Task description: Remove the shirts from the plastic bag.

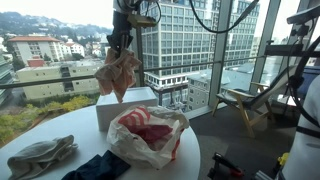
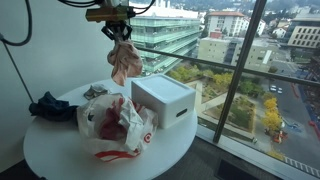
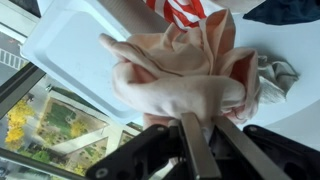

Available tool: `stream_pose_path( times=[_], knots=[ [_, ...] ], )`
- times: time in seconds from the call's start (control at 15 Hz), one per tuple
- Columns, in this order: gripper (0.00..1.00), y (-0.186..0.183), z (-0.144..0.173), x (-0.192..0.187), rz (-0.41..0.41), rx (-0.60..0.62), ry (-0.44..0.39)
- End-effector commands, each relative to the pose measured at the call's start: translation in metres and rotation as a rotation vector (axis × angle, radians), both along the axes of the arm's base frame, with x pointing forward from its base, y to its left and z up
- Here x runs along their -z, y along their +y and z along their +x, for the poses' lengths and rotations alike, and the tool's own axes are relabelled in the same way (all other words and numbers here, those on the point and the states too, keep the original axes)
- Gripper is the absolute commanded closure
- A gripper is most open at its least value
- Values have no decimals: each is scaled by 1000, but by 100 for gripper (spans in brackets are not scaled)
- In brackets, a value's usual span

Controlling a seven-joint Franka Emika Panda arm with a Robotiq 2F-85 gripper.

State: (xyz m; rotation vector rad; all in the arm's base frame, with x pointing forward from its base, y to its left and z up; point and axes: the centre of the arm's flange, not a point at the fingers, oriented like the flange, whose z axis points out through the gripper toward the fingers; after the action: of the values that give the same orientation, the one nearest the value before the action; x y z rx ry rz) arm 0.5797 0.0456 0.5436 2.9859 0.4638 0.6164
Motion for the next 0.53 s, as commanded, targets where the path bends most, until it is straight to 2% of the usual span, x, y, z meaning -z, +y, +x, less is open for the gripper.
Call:
stream_pose_path(
  times=[0.0,0.27,0.47],
  knots=[
    [88,4,41,26,-100,26,-177],
    [88,-1,91,76,-239,60,-325],
    [89,-28,118,114,-368,75,-345]
  ],
)
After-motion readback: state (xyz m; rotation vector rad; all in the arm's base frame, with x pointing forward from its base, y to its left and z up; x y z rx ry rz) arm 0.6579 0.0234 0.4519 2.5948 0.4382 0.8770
